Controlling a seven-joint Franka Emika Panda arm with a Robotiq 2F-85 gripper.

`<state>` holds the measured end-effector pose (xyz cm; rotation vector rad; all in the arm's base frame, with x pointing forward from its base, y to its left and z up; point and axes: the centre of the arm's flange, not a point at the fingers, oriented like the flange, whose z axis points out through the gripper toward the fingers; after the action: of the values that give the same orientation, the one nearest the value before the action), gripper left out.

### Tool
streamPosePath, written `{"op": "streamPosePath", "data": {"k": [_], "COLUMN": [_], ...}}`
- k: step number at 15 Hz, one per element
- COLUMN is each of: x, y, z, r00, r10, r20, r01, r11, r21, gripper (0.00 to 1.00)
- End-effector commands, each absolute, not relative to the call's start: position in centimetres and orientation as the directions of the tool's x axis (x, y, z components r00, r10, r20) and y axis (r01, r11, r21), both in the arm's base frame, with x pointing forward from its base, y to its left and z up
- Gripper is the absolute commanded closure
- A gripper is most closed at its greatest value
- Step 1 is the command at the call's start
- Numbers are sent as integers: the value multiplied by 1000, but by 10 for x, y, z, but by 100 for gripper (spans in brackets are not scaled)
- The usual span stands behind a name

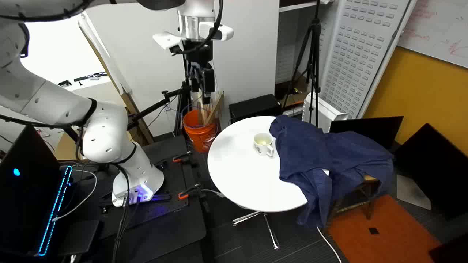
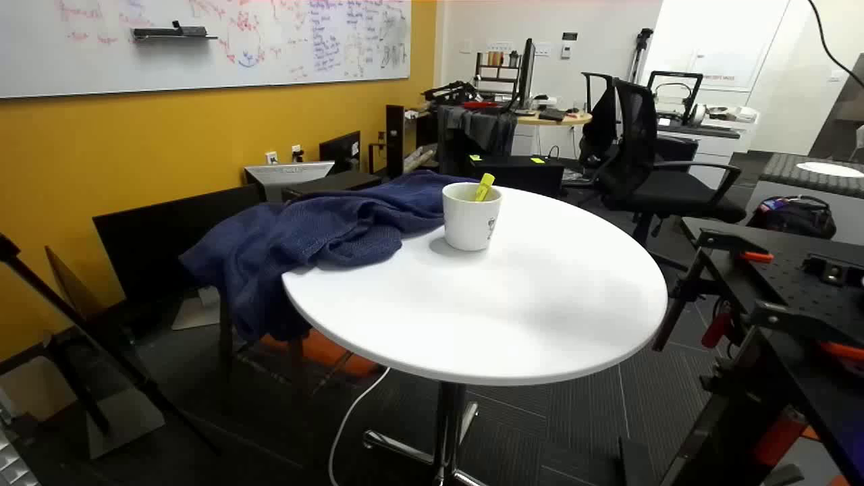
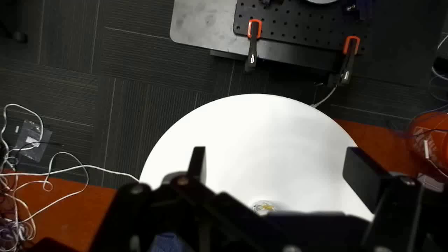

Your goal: Remove the marker from the cup and put it on the table

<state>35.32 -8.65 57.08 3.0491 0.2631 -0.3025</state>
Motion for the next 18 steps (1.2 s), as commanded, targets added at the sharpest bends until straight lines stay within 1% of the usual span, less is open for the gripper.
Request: {"op": "streamPosePath", "data": {"k": [1, 12, 18], "x": [353, 353, 364], "y": [-87, -87, -99], "z": [571, 571, 567], "r00": [966, 966, 961], "r10": [163, 163, 200], "r20": [-200, -200, -193], "r01": [176, 176, 221], "r11": [-983, -983, -970], "r21": [49, 49, 99], "gripper": [0, 0, 0]}}
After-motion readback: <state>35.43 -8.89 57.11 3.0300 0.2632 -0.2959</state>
